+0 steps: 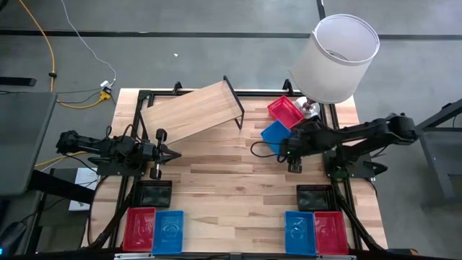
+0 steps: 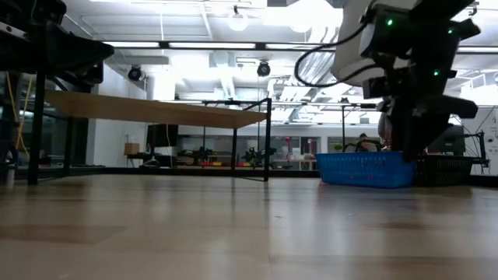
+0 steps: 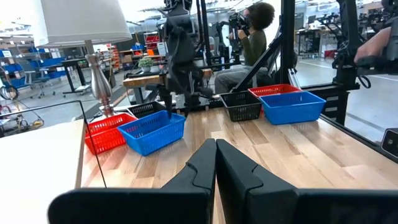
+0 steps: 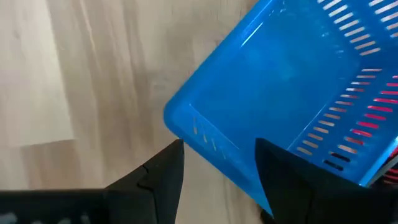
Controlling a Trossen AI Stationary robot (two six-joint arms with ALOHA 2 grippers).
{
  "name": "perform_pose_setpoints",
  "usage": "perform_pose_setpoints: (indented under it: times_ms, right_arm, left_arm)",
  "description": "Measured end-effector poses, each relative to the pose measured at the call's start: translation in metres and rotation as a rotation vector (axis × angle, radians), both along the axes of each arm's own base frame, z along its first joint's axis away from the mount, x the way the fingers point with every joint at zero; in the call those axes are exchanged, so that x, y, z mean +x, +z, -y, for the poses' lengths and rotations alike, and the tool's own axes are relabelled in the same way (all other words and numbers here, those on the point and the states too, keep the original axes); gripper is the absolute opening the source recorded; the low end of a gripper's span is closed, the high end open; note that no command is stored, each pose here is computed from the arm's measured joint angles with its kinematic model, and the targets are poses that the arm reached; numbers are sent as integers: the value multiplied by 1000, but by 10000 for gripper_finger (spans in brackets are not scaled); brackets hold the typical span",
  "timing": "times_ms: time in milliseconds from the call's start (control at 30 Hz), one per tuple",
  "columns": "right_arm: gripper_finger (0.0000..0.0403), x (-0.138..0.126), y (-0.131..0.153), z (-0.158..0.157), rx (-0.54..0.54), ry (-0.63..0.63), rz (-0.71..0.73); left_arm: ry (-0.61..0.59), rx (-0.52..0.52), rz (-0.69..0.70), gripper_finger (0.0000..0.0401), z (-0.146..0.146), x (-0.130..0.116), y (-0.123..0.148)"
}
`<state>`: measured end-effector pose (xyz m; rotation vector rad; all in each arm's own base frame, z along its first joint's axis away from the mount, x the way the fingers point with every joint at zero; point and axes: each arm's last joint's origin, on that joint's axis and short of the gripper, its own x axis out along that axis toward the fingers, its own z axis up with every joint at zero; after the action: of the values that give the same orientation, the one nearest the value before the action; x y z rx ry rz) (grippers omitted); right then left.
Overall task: Stack baskets on shelf by color
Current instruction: Put the top right blue bin on the shelf
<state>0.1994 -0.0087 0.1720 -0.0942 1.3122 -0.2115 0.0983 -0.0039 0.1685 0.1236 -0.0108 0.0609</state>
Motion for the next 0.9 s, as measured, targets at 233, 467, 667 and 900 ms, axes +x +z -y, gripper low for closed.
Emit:
perform_pose_setpoints:
  times_ms: [233, 467, 667, 900]
  right_arm:
    - [179, 4, -10, 7, -14, 8, -59]
    - [66, 10, -3, 7, 25, 12, -40]
    - [17, 33, 36, -4, 186, 95, 78]
    - [3, 58, 99, -33, 384, 313, 280]
  left_arm:
    - [0, 0, 0, 3, 0, 0, 0]
    - [0, 1, 0, 3, 0, 0, 0]
    - [0, 0, 0, 3, 0, 0, 0]
    - [-1, 0, 0, 3, 0, 0, 0]
